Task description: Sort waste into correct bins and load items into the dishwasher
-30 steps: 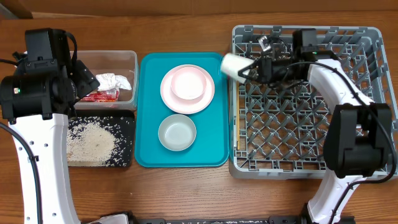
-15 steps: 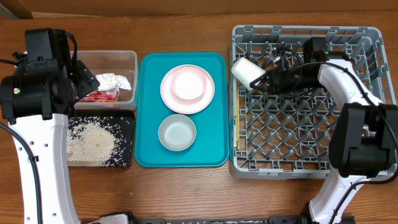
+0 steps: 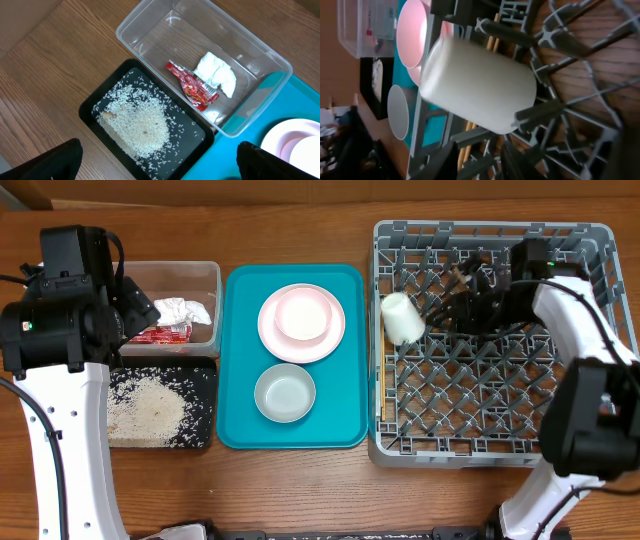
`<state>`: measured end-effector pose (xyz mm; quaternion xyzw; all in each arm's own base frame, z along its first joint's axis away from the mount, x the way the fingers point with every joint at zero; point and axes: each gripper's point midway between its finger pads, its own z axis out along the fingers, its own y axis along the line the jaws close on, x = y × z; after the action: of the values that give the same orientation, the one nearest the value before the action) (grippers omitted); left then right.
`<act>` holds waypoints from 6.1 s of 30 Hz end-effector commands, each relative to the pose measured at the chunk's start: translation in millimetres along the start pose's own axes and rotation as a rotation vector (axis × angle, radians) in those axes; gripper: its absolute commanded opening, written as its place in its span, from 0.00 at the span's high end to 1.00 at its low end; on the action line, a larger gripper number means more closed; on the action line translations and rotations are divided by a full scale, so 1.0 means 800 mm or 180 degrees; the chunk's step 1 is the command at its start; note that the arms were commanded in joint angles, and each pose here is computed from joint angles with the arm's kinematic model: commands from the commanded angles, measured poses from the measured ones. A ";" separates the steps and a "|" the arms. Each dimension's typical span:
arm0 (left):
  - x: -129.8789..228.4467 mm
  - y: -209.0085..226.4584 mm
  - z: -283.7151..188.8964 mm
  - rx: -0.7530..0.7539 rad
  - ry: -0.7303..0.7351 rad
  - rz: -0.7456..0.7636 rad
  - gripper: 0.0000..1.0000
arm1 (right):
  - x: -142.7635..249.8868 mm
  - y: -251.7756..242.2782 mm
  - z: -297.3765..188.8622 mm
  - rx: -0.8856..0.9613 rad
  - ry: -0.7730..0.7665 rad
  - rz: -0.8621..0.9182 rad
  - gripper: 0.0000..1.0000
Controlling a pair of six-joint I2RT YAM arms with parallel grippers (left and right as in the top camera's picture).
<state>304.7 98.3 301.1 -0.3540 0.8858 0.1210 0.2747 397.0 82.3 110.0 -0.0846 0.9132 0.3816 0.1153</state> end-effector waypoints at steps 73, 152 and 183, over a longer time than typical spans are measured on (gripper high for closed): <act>-0.005 -0.001 -0.006 0.0035 -0.0047 0.0009 0.00 | -0.031 0.076 0.135 0.1991 -0.0375 -0.0248 0.78; -0.005 -0.001 -0.006 0.0035 -0.0047 0.0010 0.00 | 0.179 0.328 0.261 0.1447 -0.0117 -0.1015 0.66; -0.005 -0.001 -0.006 0.0035 -0.0048 0.0010 0.00 | 0.193 0.261 0.321 0.1797 0.0070 -0.1280 0.69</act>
<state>304.8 98.3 301.1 -0.3540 0.8857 0.1210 0.2749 229.9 399.5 26.0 -0.2329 0.9508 0.0844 0.1862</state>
